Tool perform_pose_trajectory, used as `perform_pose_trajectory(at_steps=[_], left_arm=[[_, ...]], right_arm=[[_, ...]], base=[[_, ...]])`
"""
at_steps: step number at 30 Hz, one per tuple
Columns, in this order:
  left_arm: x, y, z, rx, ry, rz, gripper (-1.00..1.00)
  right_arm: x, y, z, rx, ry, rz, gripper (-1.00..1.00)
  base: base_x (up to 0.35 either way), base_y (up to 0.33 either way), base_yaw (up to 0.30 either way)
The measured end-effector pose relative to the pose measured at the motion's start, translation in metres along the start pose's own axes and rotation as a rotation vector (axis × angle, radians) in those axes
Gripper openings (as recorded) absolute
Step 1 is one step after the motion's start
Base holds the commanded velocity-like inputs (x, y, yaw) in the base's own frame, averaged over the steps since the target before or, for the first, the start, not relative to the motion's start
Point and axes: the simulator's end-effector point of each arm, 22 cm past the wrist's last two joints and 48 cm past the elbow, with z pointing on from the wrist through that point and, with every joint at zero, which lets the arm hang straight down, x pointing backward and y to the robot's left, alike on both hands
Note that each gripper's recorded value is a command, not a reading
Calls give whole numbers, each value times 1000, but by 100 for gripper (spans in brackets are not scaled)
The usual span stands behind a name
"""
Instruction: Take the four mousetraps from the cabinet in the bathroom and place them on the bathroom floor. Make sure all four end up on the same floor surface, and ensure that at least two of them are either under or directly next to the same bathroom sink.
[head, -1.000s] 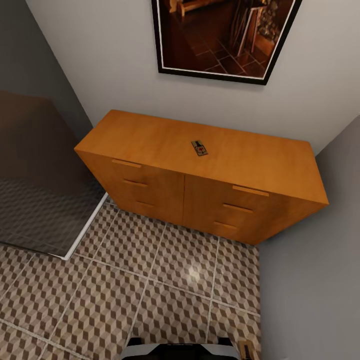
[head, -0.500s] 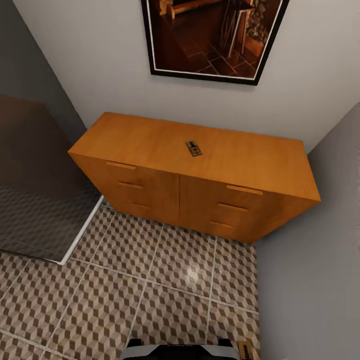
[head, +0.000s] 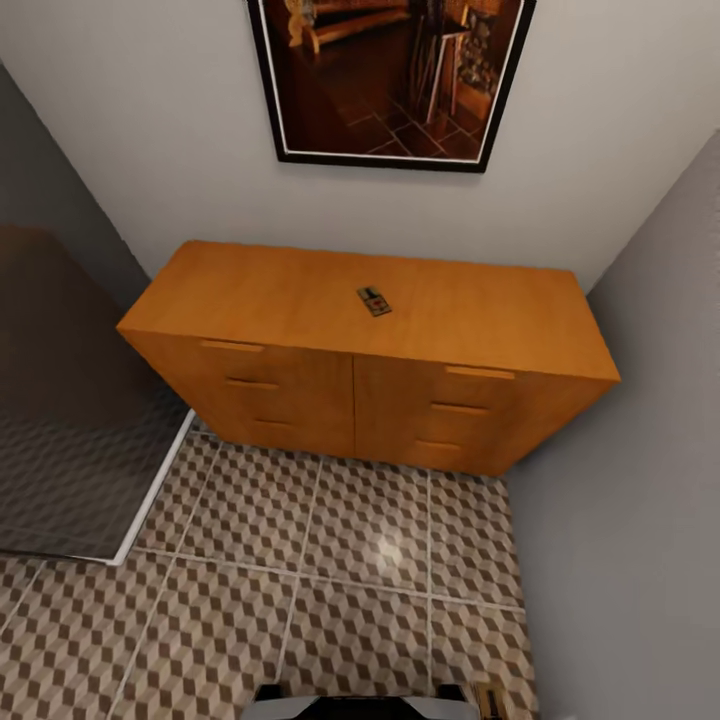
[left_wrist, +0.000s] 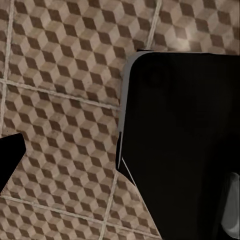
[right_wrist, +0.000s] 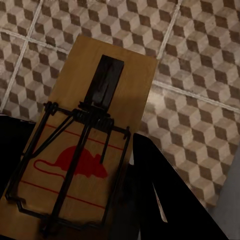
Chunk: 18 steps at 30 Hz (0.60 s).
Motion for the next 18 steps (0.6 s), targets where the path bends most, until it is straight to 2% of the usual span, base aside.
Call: perform_pose_trajectory(at_steps=[8, 18], left_arm=[[-2, -4, 0, 18, -7, 1, 100], [-2, -4, 0, 19, -9, 1, 100]], right_arm=[[-4, -1, 0, 2, -9, -2, -100], [-9, -2, 0, 4, -20, -5, -100]], base=[[3, 282, -223], [98, 264, -223]])
